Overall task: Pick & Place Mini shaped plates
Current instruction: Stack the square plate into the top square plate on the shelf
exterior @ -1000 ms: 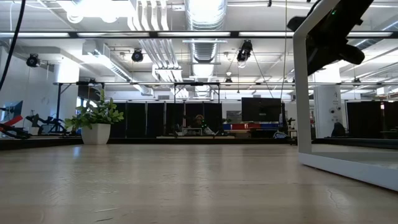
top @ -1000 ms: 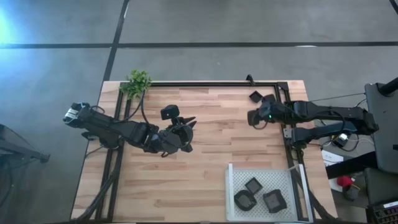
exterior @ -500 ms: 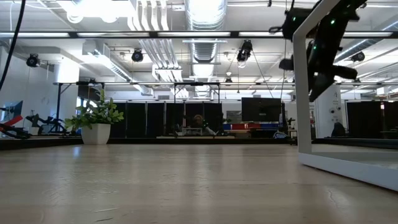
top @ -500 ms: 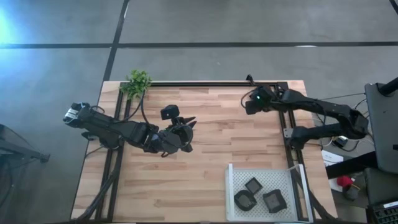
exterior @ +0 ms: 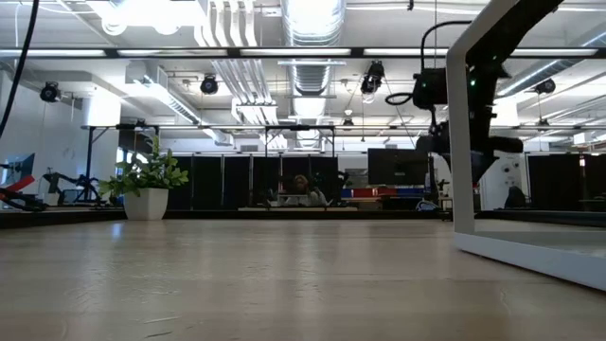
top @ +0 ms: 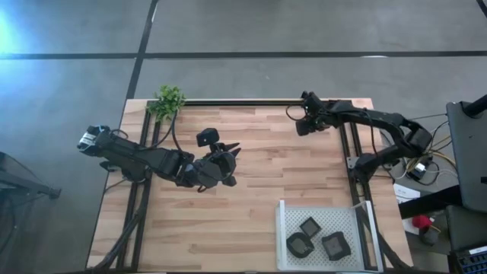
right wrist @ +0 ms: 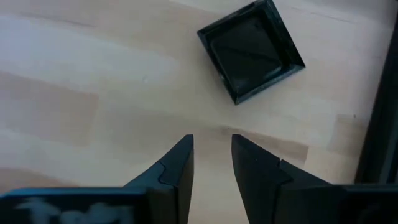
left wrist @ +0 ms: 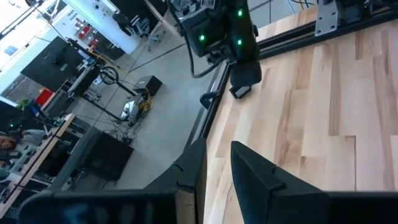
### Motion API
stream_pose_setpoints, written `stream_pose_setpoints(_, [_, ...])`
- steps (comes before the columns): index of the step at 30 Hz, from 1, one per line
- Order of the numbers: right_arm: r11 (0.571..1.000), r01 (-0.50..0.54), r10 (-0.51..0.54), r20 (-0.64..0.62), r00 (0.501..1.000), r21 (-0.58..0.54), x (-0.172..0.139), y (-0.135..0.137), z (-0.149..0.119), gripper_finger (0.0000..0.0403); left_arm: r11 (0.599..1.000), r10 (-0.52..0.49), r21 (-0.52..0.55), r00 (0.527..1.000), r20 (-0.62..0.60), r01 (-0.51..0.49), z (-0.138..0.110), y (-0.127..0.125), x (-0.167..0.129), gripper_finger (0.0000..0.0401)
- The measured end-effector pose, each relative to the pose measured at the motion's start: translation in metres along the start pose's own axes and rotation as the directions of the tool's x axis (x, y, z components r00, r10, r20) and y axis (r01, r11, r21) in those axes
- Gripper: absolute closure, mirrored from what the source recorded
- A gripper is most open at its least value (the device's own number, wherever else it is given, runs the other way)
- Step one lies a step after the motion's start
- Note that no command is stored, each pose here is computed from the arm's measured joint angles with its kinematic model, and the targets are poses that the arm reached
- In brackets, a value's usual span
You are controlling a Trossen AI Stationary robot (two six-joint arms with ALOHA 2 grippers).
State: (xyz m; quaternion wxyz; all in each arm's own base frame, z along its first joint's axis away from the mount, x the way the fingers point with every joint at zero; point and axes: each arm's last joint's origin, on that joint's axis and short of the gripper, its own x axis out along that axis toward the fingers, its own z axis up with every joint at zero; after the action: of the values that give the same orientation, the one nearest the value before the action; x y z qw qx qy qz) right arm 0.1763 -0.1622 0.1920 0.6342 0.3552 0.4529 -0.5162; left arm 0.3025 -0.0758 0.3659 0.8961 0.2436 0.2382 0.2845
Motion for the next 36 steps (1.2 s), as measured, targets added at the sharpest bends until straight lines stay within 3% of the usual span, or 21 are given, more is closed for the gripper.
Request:
stream_pose_setpoints(16, [1.0,0.021,-0.021,-0.004,1.0,-0.005,0.04,-0.005,0.02,0.0296,0.999,0.002,-0.034,1.0,-0.002,-0.002,0.0,0.001,0.001,0.0328])
stream_pose_setpoints(36, [0.988,0.047,-0.052,-0.034,0.998,-0.144,0.065,-0.002,0.025,0.0302,0.998,0.006,-0.063,1.0,-0.004,-0.006,0.0,0.002,0.002,0.0328])
